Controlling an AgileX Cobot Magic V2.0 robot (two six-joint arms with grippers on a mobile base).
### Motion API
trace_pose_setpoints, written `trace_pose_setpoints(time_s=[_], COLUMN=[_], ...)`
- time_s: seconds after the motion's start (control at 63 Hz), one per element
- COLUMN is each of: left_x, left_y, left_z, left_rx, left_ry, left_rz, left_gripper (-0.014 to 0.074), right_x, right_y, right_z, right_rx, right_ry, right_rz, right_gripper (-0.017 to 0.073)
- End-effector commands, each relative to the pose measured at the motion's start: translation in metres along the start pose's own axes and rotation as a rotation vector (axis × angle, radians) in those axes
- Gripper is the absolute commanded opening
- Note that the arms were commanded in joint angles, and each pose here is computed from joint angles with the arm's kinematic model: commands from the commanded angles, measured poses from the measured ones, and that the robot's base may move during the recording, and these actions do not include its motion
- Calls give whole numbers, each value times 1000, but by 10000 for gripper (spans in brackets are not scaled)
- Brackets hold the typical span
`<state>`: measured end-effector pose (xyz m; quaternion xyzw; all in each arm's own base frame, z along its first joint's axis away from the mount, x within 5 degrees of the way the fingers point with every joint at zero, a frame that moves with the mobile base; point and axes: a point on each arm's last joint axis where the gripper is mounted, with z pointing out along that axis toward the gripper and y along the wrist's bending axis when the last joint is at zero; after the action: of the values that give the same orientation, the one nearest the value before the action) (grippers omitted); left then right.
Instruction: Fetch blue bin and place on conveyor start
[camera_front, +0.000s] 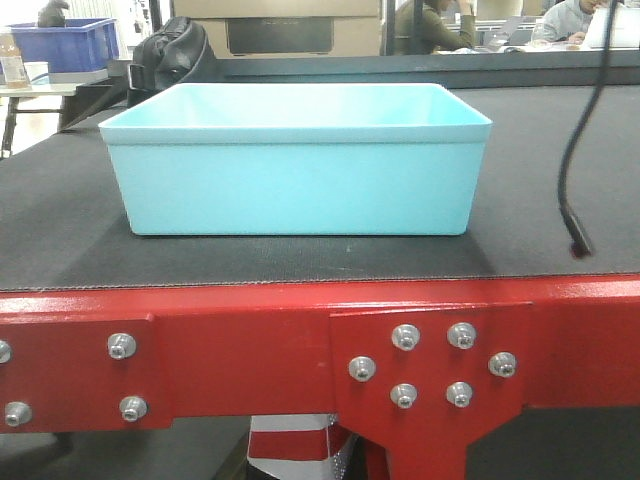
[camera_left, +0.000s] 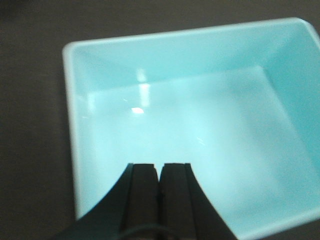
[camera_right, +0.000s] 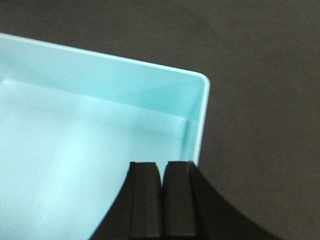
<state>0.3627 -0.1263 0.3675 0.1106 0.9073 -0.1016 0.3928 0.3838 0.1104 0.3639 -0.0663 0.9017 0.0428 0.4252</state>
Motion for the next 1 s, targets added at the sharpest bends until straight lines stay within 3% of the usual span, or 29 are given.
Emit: trace_pose_setpoints(time_s=[0.0,0.159,0.381,0.666,0.825,0.984], left_x=[8,30,59,112,144,173], left_y=[-11,-15,-10,-16,-10,-3], left_z=[-6,-10,-43,-110,-150,-187], left_rx=[116,194,155,190,210,209], left_ry=[-22,-102,-283,-488,-575,-697], left_rz=[-5,-65,-104,-85,-80,-36], left_gripper=[-111,-111,-111,-111,-111,-111], right_x=[1,16,55,117,145,166], right_y=[3,0,-6,-18,-24,-30], right_z=[-13,-37,-79,-130,-163,-188], right_rx=[-48,-73,-105,-119,-117,-101], right_ry=[-100,-222,-379,-468,-506,-469], right_rz=[-63,-65,-64,-62,-58,-53], right_gripper=[-166,-166,-166,-166,-166,-166])
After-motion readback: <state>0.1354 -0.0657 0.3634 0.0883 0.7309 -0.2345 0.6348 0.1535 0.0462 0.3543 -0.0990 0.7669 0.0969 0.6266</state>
